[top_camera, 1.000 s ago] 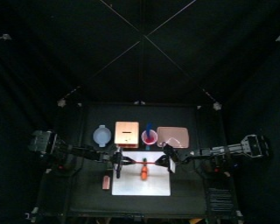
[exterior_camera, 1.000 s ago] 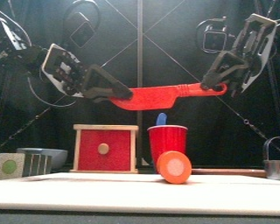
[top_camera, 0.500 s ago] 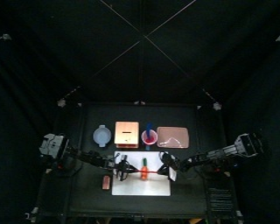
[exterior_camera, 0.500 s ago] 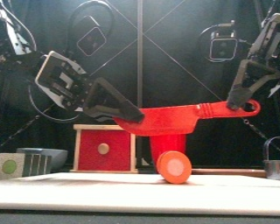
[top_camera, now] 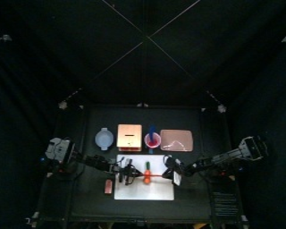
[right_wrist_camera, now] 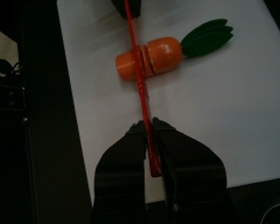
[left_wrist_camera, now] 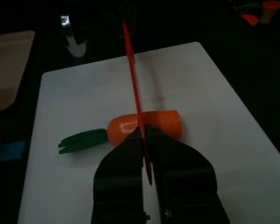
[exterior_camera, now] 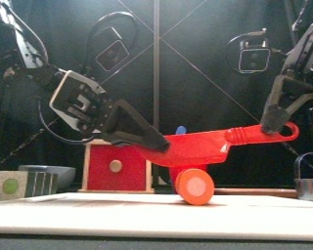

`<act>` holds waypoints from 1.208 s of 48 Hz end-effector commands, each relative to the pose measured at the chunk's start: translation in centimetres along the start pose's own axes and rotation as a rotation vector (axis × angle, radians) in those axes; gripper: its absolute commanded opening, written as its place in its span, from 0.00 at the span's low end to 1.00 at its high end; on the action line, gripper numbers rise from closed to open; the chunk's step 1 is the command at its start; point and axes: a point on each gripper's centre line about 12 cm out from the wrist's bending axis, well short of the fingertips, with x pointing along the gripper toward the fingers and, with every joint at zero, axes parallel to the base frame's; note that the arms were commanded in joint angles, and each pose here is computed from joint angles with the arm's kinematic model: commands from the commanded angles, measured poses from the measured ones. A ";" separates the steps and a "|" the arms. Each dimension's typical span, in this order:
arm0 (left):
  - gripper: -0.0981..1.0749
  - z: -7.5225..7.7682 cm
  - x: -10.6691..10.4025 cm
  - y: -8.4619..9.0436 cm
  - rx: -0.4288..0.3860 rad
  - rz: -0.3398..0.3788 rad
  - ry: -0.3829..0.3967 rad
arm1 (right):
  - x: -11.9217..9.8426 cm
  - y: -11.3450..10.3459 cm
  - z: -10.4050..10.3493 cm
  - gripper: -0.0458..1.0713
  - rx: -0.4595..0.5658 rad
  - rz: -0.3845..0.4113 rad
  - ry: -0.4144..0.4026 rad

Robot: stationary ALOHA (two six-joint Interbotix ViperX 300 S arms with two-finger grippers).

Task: Cut carrot

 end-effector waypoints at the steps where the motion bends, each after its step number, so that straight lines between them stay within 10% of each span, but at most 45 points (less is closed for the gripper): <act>1: 0.38 0.3 0.0 -0.1 0.011 -0.004 -0.005 | -0.2 0.1 0.2 0.35 0.007 -0.001 -0.010; 58: 0.38 -3.1 0.3 -1.2 0.014 -0.049 0.212 | 3.2 -1.0 -2.1 0.35 0.015 -0.079 0.117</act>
